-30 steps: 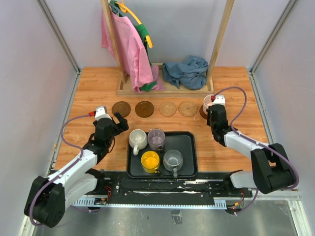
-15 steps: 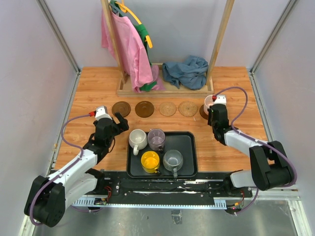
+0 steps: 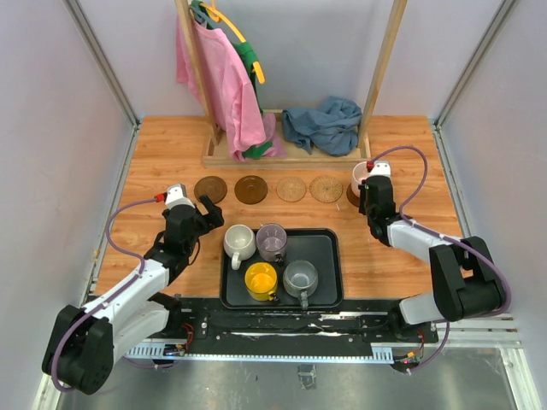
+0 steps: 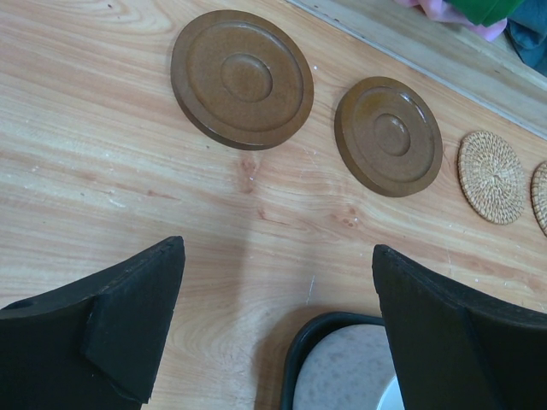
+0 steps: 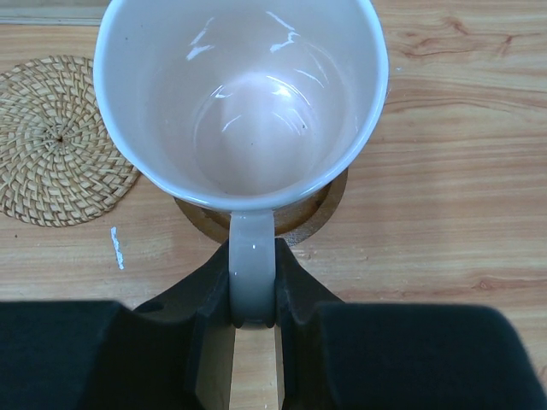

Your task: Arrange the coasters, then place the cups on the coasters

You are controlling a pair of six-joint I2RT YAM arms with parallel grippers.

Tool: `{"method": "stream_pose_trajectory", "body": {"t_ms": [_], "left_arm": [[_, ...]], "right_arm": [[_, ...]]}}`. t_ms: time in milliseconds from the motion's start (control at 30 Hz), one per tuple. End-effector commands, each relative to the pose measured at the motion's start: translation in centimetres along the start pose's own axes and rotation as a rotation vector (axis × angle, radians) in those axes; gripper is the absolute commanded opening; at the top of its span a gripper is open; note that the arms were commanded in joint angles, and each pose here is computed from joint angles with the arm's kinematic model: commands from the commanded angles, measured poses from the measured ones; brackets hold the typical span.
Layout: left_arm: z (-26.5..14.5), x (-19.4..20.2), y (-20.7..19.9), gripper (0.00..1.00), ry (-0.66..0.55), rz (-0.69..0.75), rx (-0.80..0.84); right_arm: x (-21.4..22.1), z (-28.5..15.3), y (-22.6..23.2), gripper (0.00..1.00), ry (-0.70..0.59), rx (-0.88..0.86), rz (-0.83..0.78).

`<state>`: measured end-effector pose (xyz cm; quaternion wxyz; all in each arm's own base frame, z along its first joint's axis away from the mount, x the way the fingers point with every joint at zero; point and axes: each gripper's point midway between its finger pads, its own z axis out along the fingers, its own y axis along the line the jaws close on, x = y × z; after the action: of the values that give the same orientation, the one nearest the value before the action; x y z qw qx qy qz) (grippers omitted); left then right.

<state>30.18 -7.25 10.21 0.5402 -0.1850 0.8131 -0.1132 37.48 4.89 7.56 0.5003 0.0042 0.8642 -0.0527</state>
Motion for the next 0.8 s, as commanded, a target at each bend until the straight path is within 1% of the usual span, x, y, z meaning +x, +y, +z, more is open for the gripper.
{"method": "stream_pose_trajectory", "body": {"t_ms": [0, 267, 767], "left_arm": [[0.0, -0.2, -0.3, 0.94, -0.016, -0.004, 0.012], [0.1, -0.1, -0.3, 0.94, -0.013, -0.004, 0.014], [0.1, 0.0, -0.4, 0.94, -0.010, -0.003, 0.017]], "right_arm": [[-4.1, 0.3, -0.4, 0.01, -0.105, 0.015, 0.059], [-3.7, -0.2, -0.7, 0.01, -0.100, 0.024, 0.078], [-2.7, 0.7, -0.4, 0.01, -0.047, 0.031, 0.095]]}}
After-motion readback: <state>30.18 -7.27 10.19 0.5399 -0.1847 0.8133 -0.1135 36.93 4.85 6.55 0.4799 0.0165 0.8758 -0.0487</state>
